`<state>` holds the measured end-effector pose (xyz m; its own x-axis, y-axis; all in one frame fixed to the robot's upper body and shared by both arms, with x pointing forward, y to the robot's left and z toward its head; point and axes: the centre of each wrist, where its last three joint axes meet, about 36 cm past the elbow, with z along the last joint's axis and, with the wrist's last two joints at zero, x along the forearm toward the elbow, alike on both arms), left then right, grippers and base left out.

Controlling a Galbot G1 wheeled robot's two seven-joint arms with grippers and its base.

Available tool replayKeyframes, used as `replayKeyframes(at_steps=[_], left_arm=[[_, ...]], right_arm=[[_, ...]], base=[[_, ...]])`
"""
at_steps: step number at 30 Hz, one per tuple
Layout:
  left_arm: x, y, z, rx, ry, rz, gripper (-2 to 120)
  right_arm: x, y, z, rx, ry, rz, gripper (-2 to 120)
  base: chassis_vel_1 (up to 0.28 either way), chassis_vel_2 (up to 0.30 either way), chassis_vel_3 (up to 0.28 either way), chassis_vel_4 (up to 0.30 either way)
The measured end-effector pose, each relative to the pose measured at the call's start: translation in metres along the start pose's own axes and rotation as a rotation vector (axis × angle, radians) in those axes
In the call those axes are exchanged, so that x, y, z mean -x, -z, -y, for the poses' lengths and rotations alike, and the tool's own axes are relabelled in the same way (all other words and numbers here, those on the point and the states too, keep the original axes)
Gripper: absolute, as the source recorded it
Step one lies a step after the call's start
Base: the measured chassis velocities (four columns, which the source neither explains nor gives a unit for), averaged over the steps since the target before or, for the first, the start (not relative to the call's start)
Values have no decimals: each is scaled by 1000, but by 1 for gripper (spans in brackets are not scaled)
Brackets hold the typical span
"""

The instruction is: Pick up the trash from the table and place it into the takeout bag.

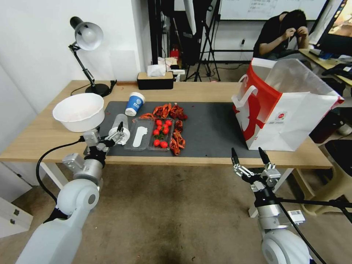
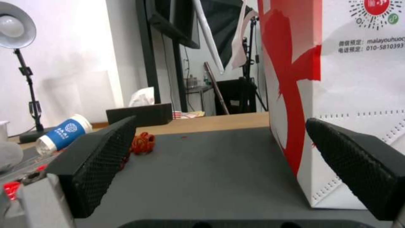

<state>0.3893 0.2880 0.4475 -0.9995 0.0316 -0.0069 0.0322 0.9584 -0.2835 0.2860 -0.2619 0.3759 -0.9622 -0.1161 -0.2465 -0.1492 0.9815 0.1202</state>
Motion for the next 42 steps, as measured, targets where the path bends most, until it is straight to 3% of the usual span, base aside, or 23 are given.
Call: replayKeyframes(at_steps=[4,8,17,28,31,33,37,42], left_arm=[[10,-6,-3,25,-22,-23,100],[26,-15,-4,121,-3,-48,100],[38,-34,3,137,-3,-116,100],[45,-42,-1,149,43,-138,100],[46,-45,-3,148,55,-143,96],[46,-45,-3,143,60,-145,85],[45,-45,-4,133,62,-139,75],[44,-45,-4,124,56,-122,74]], right_arm=[[-1,-2,0,-8,0,-6,100],[-2,-4,0,-24,0,-11,100],[-2,-6,2,-32,-12,-26,100],[-3,-8,2,-36,-22,-30,100],[-3,-8,2,-39,-24,-30,100],[-3,-8,2,-45,-25,-30,100],[-3,-8,2,-50,-28,-31,100],[-3,-8,2,-51,-29,-32,100]], base=[[0,0,0,0],[0,0,0,0],[0,0,0,0],[0,0,0,0],[0,0,0,0],[0,0,0,0],[0,0,0,0],[0,0,0,0]])
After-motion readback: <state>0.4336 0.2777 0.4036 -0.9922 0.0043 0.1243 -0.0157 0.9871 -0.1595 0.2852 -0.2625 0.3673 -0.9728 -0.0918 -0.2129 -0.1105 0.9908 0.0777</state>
